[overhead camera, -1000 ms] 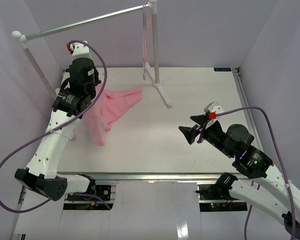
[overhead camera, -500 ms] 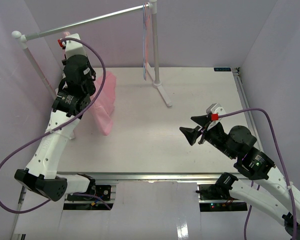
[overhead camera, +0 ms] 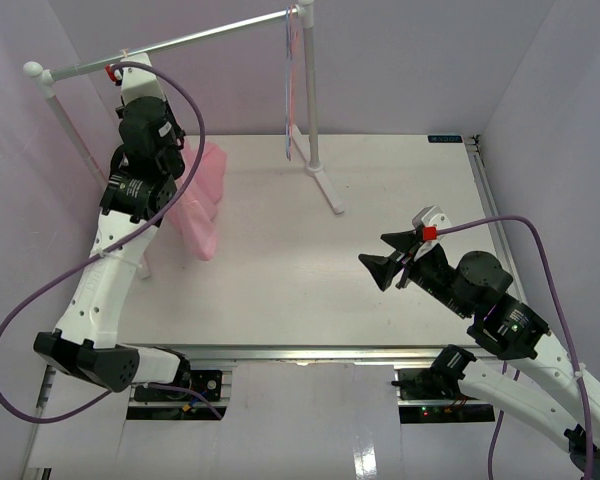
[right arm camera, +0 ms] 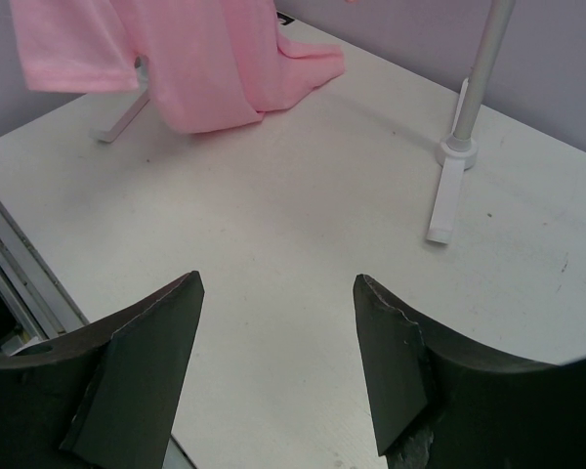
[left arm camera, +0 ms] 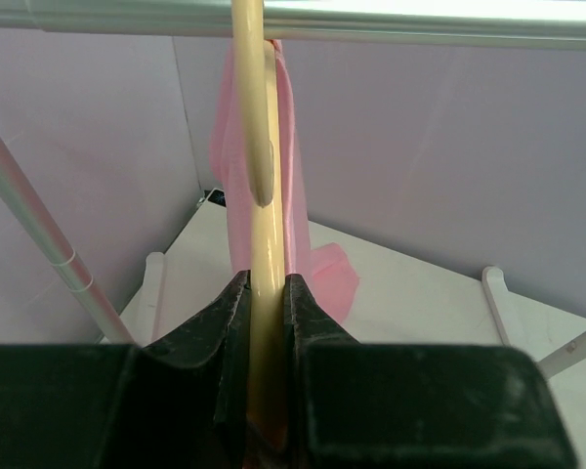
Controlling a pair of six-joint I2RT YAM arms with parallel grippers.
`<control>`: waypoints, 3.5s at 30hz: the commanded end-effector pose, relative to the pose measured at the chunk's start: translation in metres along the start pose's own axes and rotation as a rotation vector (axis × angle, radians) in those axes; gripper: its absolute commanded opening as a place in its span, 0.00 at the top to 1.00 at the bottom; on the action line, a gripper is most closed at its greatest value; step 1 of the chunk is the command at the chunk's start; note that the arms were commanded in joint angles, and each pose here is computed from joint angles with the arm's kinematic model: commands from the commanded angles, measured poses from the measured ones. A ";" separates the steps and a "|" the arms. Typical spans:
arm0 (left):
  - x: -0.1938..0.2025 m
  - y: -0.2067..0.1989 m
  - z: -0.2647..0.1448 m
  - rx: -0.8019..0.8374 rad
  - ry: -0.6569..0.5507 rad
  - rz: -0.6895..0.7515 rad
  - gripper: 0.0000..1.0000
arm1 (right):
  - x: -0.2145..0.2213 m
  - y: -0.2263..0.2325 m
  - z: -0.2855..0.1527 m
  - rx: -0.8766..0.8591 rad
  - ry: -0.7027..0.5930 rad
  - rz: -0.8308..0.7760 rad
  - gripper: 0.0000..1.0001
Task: Place the t-shirt on the hanger
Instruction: Place the hanger at the clothesline.
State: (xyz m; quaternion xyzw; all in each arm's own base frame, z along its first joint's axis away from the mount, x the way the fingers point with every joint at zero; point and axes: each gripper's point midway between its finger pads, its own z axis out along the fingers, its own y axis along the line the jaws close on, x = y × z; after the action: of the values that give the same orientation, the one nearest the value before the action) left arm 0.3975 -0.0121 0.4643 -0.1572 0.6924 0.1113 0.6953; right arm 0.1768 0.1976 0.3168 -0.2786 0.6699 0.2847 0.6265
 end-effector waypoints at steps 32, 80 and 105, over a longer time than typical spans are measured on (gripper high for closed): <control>0.063 -0.001 0.039 0.135 0.157 -0.069 1.00 | -0.012 0.001 -0.013 -0.009 -0.086 -0.002 0.30; -0.015 -0.010 0.030 0.263 -0.084 0.072 1.00 | 0.063 0.048 -0.045 -0.272 -0.124 0.179 0.31; 0.000 -0.014 0.075 0.170 -0.058 0.067 1.00 | 0.062 0.050 -0.047 -0.284 -0.135 0.177 0.31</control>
State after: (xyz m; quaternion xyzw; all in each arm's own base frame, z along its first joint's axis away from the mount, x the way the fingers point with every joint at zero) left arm 0.4702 -0.0052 0.4485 -0.0613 0.6953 0.0712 0.7125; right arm 0.1079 0.1947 0.2448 -0.2841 0.6262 0.4339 0.5822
